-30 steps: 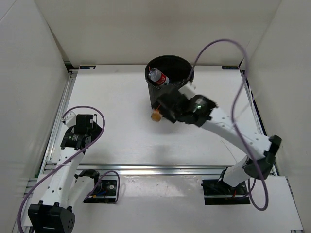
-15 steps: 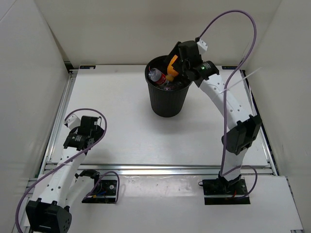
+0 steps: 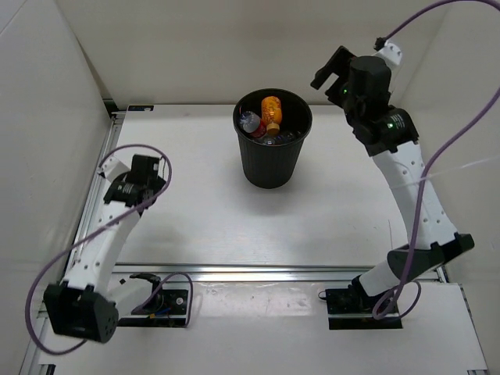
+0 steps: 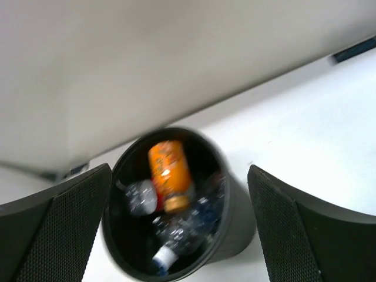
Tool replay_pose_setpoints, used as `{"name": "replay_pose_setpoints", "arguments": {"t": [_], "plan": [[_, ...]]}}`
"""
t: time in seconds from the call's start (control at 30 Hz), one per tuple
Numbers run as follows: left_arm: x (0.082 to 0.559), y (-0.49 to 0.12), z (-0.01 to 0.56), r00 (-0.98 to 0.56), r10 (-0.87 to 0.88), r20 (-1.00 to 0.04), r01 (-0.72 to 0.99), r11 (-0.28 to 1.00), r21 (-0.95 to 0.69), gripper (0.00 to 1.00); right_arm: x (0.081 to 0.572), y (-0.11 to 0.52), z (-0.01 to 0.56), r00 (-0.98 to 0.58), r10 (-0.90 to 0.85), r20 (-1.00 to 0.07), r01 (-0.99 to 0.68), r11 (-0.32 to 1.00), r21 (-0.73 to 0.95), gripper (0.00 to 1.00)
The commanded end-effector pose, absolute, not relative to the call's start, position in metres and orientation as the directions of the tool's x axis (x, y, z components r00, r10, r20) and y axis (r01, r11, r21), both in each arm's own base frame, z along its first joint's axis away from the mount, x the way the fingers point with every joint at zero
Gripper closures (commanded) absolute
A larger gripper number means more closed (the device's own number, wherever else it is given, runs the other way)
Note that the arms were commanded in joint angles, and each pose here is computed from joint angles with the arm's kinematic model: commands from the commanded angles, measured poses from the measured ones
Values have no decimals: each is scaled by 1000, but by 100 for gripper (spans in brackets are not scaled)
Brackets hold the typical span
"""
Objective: Put the plastic bottles in the bin
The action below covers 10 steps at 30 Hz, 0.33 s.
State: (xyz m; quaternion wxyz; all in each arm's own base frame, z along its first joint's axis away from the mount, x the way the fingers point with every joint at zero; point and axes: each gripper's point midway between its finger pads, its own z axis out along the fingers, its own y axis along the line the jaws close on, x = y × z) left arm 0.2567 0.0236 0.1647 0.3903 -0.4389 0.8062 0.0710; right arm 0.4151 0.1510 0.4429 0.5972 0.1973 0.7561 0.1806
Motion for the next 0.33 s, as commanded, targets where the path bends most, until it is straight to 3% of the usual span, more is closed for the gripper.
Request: {"name": "replay_pose_setpoints", "arguments": {"t": [0.0, 0.03, 0.3], "plan": [[271, 50, 184, -176, -648, -741, -873, 450, -187, 0, 412, 106, 453, -84, 375, -923, 205, 913, 352, 0], [262, 72, 184, -178, -585, -791, -923, 378, -72, 0, 407, 93, 459, -34, 361, -932, 242, 908, 342, 0], [255, 104, 189, -35, -482, -876, -964, 248, -97, 0, 400, 65, 449, -62, 291, -955, 356, 900, 252, 0]]}}
